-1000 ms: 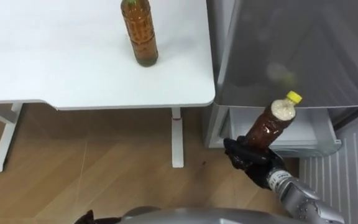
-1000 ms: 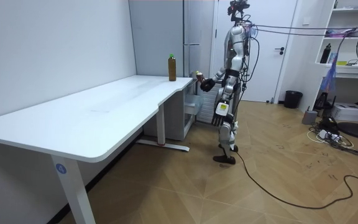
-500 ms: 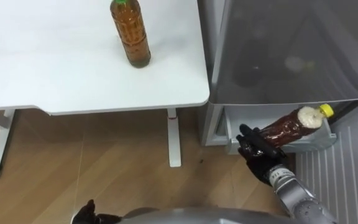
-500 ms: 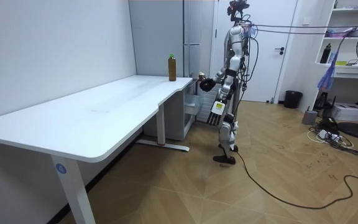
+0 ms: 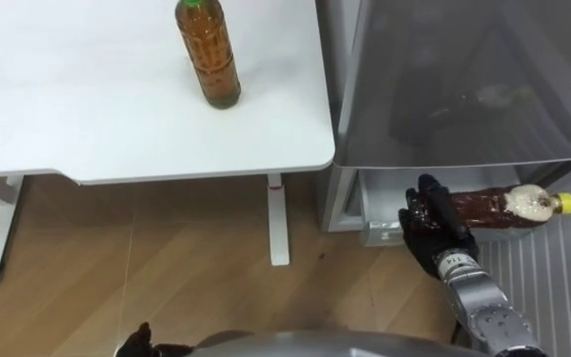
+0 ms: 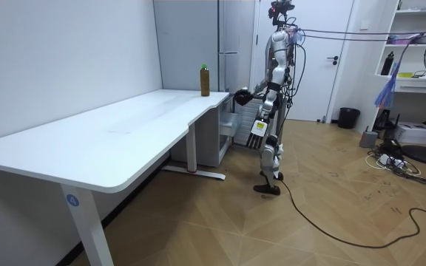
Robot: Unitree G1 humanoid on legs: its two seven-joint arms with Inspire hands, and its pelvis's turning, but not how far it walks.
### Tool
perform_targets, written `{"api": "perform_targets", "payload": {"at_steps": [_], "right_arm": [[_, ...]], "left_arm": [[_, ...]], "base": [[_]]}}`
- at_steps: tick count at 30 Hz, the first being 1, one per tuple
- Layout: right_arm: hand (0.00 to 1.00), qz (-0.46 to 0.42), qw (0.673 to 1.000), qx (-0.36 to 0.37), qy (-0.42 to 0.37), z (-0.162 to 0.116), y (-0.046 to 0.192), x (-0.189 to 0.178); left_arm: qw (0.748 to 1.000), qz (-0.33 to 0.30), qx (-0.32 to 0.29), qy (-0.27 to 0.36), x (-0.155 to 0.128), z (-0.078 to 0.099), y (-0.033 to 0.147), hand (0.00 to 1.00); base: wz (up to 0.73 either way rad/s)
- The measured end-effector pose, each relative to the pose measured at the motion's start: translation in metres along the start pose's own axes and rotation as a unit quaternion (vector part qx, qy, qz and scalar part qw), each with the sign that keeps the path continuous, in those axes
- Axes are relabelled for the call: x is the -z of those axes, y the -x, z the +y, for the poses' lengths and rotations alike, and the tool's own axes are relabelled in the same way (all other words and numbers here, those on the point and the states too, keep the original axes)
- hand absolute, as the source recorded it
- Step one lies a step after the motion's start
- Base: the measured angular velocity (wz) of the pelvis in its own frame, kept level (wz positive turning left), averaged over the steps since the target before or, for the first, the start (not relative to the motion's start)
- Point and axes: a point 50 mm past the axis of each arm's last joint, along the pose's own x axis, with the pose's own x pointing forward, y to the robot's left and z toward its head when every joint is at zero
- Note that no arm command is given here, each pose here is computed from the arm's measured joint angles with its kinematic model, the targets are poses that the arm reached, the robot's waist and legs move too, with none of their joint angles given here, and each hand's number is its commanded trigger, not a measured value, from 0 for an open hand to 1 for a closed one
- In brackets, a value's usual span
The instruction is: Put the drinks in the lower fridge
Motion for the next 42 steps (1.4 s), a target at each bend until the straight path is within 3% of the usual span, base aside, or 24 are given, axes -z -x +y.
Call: {"api": "perform_targets", "payload": {"at_steps": [7,14,23,28,33,37,42], "right_arm": [[1.0,-0.014,0.998,-0.015,-0.056,0.007,-0.001,-0.003],[1.0,-0.013,0.998,0.002,-0.063,-0.001,-0.001,-0.002],[1.0,-0.005,0.997,0.041,-0.061,-0.022,-0.003,0.0],[1.0,-0.004,0.997,0.046,-0.066,-0.02,-0.009,-0.002],[1.0,-0.017,0.996,0.048,-0.075,-0.003,-0.025,-0.014],[1.0,-0.025,0.996,0.03,-0.074,0.024,-0.041,-0.024],[1.0,-0.032,0.997,0.011,-0.068,0.051,-0.053,-0.035]], "left_arm": [[0.998,0.02,0.008,-0.051,0.006,-0.005,0.0,0.0],[0.992,0.046,0.024,-0.112,0.017,-0.006,0.003,0.0],[0.988,0.068,0.042,-0.13,0.026,-0.009,0.005,0.0],[0.987,0.066,0.051,-0.14,0.023,-0.01,0.004,0.0],[0.986,0.035,0.054,-0.152,-0.006,-0.013,-0.002,0.0],[0.986,-0.009,0.045,-0.161,-0.043,-0.013,-0.007,0.0],[0.983,-0.041,0.045,-0.17,-0.07,-0.013,-0.01,0.0]], "base": [[0.0],[0.02],[0.05],[0.09],[0.09],[0.18],[0.03]]}}
